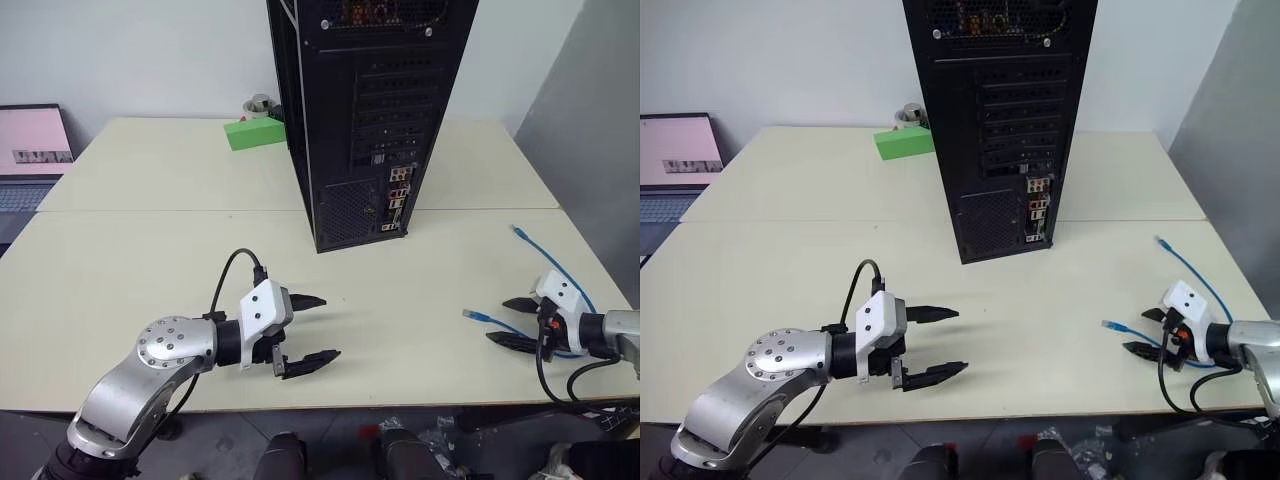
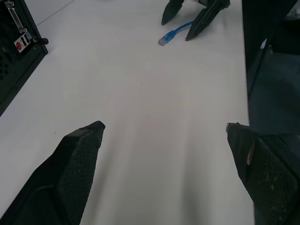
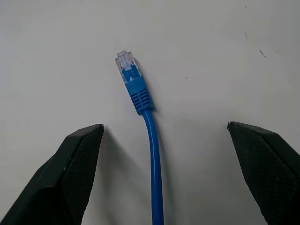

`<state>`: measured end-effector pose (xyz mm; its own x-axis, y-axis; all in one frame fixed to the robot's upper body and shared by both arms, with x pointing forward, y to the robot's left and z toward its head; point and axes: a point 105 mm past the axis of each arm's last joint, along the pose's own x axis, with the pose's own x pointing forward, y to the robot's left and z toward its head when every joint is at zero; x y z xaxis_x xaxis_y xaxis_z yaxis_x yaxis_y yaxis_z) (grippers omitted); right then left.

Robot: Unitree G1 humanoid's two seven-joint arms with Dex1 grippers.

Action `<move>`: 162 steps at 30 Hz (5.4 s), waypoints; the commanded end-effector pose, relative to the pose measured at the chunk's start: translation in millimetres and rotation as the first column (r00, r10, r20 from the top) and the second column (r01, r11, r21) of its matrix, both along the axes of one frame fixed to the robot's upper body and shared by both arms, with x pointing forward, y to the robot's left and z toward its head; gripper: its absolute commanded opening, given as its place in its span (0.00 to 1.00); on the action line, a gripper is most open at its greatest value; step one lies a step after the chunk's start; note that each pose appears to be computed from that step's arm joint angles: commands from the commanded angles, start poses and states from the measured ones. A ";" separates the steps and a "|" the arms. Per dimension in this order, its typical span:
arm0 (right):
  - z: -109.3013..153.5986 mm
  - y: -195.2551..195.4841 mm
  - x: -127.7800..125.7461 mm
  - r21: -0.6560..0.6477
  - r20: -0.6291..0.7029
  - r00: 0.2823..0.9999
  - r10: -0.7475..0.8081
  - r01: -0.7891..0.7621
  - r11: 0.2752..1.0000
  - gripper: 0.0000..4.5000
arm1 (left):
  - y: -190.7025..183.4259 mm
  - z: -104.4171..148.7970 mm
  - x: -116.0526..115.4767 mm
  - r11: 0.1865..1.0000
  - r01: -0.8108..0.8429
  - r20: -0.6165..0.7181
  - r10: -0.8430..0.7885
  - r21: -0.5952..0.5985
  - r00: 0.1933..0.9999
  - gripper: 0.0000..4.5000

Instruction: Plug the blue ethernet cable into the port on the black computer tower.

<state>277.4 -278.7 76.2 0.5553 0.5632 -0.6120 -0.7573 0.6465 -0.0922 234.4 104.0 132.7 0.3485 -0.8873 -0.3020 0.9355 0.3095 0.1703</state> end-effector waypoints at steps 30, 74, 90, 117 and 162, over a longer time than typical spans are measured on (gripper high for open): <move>26.8 58.9 13.1 0.025 0.213 0.955 0.205 -0.216 0.976 0.06 | -0.6 7.7 8.1 1.000 -0.011 0.050 0.012 -0.028 0.999 1.00; 28.6 90.0 1.5 -0.002 0.150 0.930 0.336 -0.340 0.940 0.00 | -8.2 2.8 13.8 1.000 0.014 0.070 -0.013 -0.015 0.997 1.00; 47.8 188.6 -2.8 0.025 0.196 0.818 0.541 -0.555 0.831 0.00 | -40.2 -21.4 34.0 0.986 0.161 0.033 -0.162 0.043 0.986 1.00; 47.6 198.3 -3.0 -0.006 0.199 0.789 0.582 -0.593 0.805 0.00 | -30.8 -21.3 36.5 0.985 0.168 0.035 -0.170 0.044 0.985 0.07; 93.8 234.5 -13.9 0.622 0.058 0.908 0.414 -0.357 0.697 0.72 | -6.4 16.2 32.3 0.981 0.090 0.957 -0.190 0.174 0.221 0.07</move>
<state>266.5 -48.0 161.0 0.1938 0.9740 -0.1173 -0.9241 0.2213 0.3116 271.3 99.3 141.1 0.3108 -0.9467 0.0843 0.1058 0.1226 0.9868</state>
